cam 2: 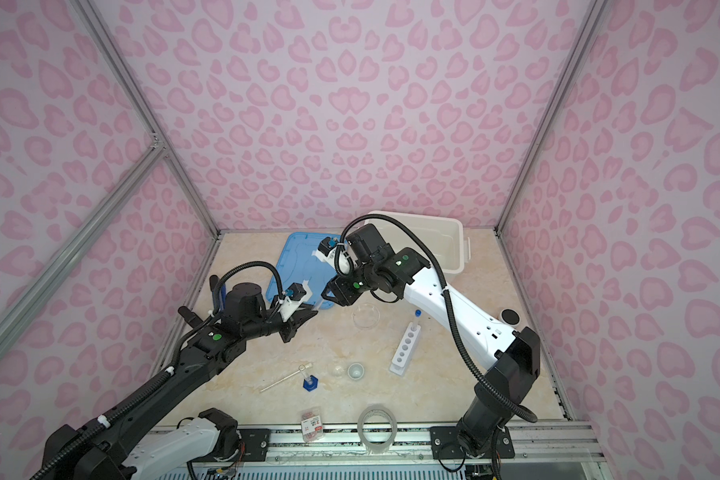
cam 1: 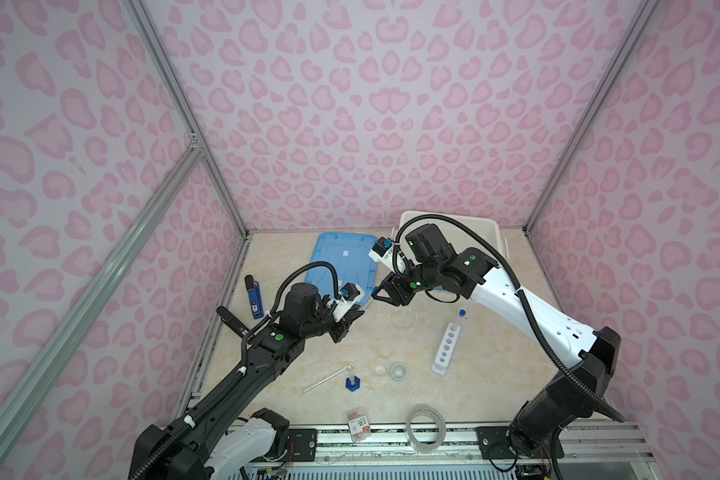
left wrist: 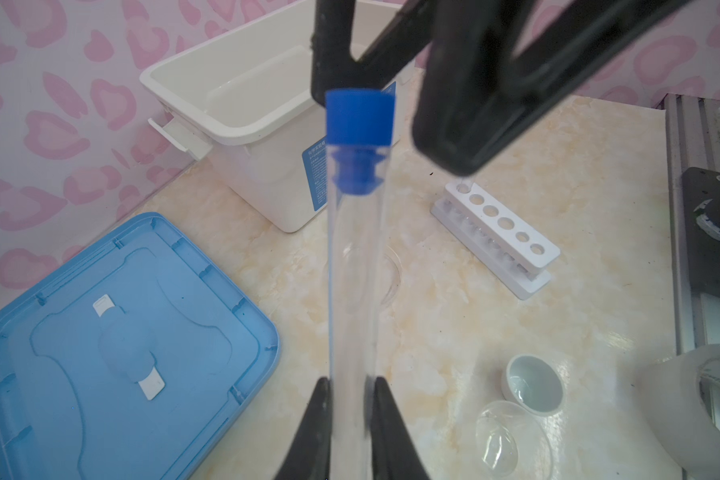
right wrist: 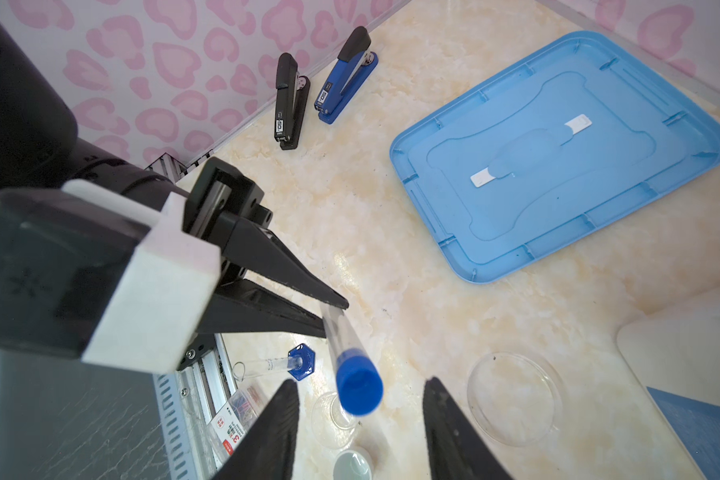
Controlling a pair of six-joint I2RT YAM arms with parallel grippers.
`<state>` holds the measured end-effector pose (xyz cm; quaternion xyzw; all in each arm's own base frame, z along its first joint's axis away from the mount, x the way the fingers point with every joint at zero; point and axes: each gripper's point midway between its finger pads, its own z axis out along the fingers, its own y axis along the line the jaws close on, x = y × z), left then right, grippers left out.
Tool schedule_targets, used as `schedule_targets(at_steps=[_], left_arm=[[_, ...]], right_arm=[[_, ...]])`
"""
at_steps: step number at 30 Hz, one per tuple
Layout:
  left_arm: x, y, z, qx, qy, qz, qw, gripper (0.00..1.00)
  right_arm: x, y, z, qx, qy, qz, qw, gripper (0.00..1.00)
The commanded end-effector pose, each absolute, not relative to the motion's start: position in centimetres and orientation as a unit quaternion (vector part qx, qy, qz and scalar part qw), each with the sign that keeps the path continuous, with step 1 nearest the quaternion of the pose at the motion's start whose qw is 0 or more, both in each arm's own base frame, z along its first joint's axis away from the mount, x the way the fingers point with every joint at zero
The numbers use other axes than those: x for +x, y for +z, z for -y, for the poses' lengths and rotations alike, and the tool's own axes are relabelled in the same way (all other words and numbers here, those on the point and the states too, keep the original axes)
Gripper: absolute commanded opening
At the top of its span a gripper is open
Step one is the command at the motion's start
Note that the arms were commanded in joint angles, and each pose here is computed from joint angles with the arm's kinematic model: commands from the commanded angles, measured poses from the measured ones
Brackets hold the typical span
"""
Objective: Organize the chemistry lab equipment
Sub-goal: 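Close right gripper on the tube's blue cap while left gripper holds it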
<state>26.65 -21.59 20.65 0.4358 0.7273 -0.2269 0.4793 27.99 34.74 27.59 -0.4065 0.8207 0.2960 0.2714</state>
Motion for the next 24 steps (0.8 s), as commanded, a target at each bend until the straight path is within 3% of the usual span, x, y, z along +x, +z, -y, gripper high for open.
schedule_targets(at_steps=[1,14,24], left_arm=[[26.6,21.4,21.9,0.438,-0.236,-0.715,0.491,0.11],[26.4,21.5,21.9,0.438,-0.236,-0.712,0.495,0.11],[26.4,21.3,22.0,0.439,-0.238,-0.713,0.492,0.11]], right_arm=[[27.8,27.3,-35.2,-0.411,0.298,-0.820,0.263,0.46],[27.7,26.5,-36.0,-0.419,0.297,-0.820,0.251,0.34],[27.6,26.4,-36.3,-0.416,0.296,-0.821,0.256,0.30]])
